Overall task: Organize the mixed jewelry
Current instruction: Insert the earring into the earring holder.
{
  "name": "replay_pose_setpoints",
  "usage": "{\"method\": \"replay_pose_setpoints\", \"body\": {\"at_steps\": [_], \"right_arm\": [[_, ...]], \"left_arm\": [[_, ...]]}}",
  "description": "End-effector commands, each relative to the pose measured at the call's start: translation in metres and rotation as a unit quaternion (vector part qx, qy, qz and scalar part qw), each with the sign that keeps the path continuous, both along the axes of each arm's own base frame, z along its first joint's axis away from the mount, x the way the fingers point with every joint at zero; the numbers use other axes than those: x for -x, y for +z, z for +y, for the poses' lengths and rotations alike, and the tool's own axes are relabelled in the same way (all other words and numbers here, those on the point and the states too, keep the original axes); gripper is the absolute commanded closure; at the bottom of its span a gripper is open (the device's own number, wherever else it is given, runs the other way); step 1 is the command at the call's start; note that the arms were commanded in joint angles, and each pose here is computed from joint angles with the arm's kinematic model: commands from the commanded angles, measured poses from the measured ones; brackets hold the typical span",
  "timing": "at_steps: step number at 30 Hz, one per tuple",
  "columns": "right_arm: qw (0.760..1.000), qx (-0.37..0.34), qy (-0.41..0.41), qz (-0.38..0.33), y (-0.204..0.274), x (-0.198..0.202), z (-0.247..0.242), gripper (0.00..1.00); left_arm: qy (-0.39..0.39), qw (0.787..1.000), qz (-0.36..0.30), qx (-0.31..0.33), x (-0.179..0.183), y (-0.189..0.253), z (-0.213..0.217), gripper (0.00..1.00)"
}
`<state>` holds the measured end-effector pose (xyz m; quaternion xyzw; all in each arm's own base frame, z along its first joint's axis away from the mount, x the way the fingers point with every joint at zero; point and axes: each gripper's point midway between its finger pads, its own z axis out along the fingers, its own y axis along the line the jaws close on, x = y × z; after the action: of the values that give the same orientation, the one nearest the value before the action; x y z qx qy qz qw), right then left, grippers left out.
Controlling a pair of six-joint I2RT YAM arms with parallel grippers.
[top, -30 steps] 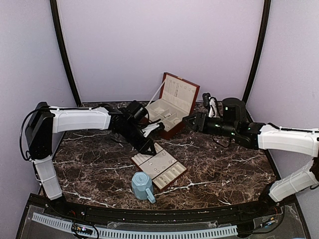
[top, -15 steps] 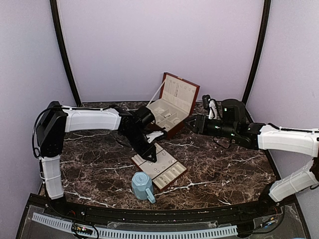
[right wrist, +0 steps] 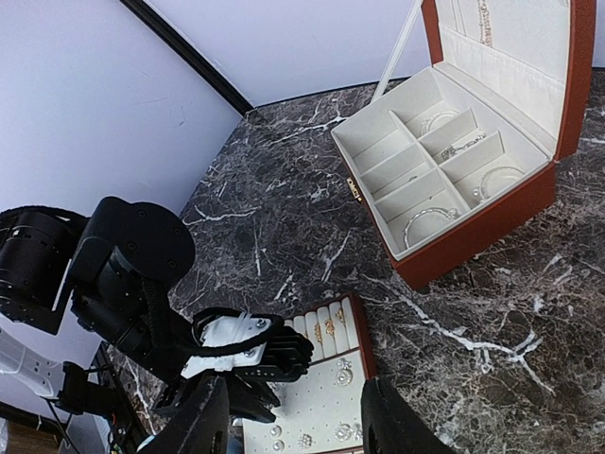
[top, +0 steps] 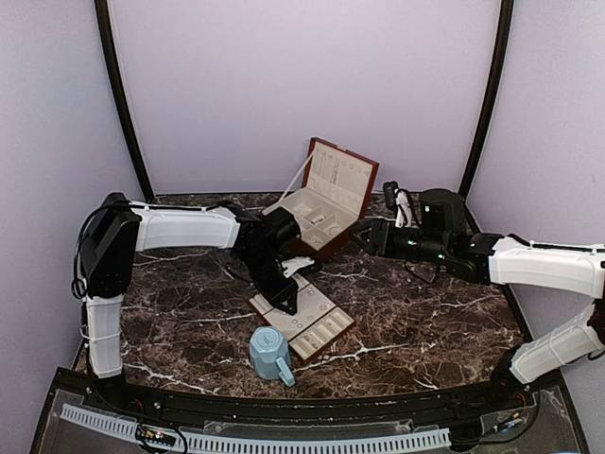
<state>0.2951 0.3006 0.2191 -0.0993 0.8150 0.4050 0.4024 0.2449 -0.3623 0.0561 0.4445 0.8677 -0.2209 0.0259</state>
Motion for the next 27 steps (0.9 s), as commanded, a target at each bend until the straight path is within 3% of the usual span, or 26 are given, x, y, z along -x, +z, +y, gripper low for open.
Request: {"method": "replay_pose_setpoints", "body": {"at_steps": [1,27], "right_arm": [[1.000,0.000,-0.011,-0.015,0.0063,-0.0036,-0.0050,0.51],[1.000,0.006,-0.012,-0.012,0.0021,-0.0035,-0.0055,0.51]], "left_arm": [[-0.011,1.000,-0.006,-0.010,0.0007,0.0054,0.0011,0.95],[-0.024,0.999,-0.013,-0.027,-0.0004,-0.0011,0.0005,0.96]]}}
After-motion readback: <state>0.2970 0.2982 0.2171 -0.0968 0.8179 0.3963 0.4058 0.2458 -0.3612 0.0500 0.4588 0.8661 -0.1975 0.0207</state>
